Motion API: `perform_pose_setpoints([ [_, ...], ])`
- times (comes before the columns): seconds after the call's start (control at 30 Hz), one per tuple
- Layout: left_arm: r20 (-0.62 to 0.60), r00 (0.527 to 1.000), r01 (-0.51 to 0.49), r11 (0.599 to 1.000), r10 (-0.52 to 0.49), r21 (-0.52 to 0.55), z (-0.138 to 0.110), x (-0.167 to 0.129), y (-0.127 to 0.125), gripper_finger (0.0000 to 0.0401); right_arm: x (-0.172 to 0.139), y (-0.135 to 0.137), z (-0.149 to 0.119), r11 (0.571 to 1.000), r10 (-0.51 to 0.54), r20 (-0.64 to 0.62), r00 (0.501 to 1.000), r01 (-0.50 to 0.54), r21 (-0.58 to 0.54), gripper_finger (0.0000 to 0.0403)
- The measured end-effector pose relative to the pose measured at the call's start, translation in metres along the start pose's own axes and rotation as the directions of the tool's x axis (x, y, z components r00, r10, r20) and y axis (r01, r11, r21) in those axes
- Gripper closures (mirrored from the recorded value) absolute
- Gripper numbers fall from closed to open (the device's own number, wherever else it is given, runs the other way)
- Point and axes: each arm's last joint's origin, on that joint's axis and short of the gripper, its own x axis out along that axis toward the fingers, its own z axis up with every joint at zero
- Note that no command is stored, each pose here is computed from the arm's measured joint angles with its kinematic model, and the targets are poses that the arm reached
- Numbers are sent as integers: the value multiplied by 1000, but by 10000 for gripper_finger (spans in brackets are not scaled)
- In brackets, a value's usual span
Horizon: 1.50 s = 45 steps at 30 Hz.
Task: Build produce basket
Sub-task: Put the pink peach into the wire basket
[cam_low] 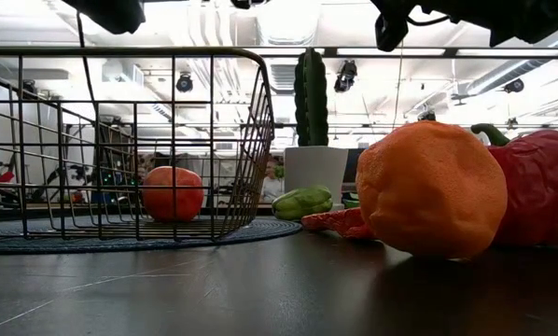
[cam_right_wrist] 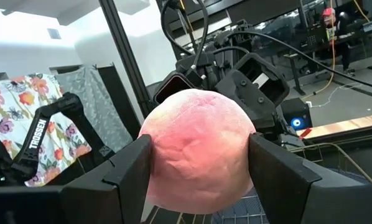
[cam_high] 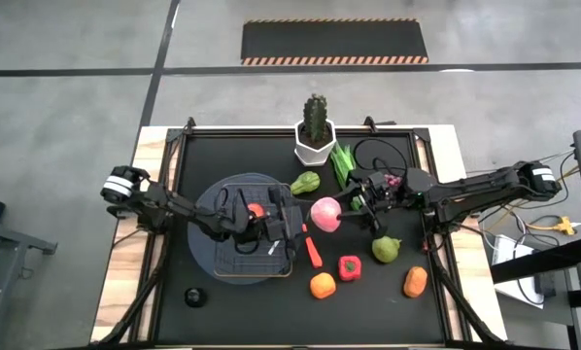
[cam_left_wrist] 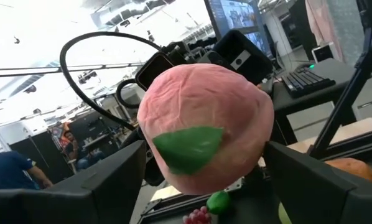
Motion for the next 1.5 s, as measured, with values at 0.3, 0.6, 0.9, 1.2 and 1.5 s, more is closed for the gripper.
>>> perform_pose_setpoints([
  [0.3,1,1000,1,1000,-1,-3,0,0,0,176,1,-1,-1,1000,-21,1,1000,21,11,163],
  [0.6,-13,1000,7,1000,-7,6,-1,0,0,185,0,-2,-3,999,-33,-18,999,34,42,84],
  [0.9,-45,999,-1,1000,0,-24,4,-4,-4,186,-11,6,12,996,-22,30,999,20,86,71],
  [1.2,-244,962,52,956,-126,-288,17,-29,-20,187,-30,18,27,991,-70,-104,992,81,104,74],
  [1.5,-769,555,-131,879,-318,-459,57,-72,18,187,-54,25,27,992,-104,-212,972,116,44,74],
])
